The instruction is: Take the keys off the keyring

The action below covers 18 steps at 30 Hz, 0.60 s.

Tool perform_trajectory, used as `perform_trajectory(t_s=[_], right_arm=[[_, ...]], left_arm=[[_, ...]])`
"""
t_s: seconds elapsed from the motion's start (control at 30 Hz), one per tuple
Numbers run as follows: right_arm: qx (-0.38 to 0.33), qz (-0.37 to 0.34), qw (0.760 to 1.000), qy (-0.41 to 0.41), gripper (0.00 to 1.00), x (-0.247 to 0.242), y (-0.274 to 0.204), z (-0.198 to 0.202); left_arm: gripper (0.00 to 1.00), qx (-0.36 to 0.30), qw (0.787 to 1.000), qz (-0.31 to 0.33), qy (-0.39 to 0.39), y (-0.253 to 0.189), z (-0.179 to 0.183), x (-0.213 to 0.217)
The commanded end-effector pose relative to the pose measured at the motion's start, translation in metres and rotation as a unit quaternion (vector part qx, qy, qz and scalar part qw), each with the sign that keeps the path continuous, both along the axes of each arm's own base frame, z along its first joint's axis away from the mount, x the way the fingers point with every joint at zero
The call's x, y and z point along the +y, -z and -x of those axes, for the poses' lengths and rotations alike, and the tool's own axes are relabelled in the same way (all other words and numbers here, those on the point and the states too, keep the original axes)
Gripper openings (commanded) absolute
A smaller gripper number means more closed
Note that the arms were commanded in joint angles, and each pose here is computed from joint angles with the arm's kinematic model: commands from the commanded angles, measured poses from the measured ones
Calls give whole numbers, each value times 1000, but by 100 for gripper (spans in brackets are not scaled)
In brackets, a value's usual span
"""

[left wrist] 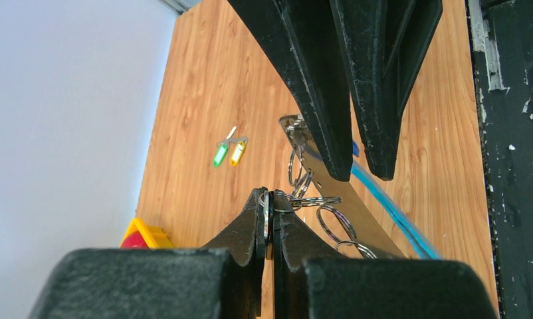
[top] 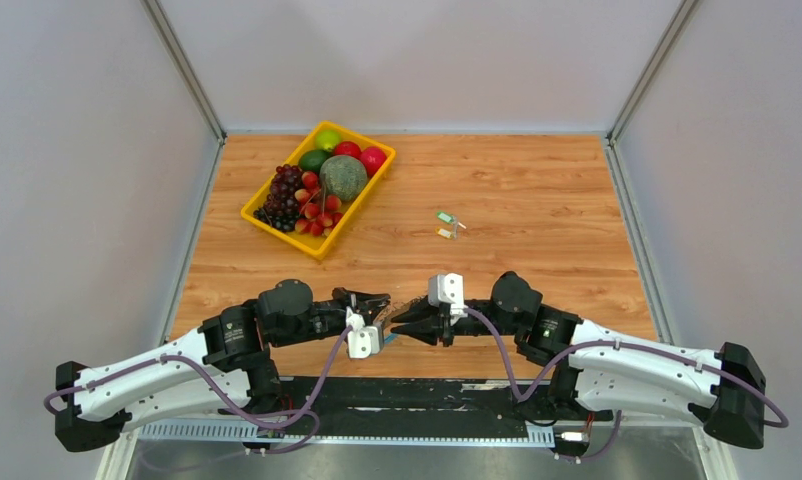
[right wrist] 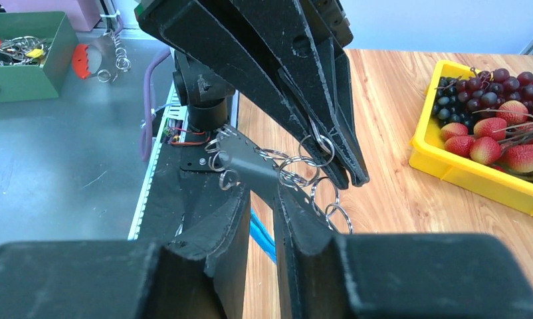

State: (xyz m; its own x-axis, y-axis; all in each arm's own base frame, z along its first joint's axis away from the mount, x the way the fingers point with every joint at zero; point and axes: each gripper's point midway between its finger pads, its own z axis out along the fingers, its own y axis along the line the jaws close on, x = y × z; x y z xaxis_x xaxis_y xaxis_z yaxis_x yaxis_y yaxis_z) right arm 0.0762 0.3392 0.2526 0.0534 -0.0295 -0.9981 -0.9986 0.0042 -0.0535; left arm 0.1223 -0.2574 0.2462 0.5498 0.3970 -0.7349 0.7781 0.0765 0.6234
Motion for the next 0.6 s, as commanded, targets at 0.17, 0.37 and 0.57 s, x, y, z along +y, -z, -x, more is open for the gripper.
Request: perform_trajectory(t_s=[0.17,0.37,0.57], right_arm=[[-46,-52,998,2,23,10,-25,-5],[-46,-49,998,3,23,15,-24,-7],[-46,-47,998,11,25,14,-21,-9]], left_arm=[[0,-15,999,42,12,-27,3,-6],[0,-15,999,43,14,-28,3,-6],[0,-15,999,45,15,-29,4,-6]])
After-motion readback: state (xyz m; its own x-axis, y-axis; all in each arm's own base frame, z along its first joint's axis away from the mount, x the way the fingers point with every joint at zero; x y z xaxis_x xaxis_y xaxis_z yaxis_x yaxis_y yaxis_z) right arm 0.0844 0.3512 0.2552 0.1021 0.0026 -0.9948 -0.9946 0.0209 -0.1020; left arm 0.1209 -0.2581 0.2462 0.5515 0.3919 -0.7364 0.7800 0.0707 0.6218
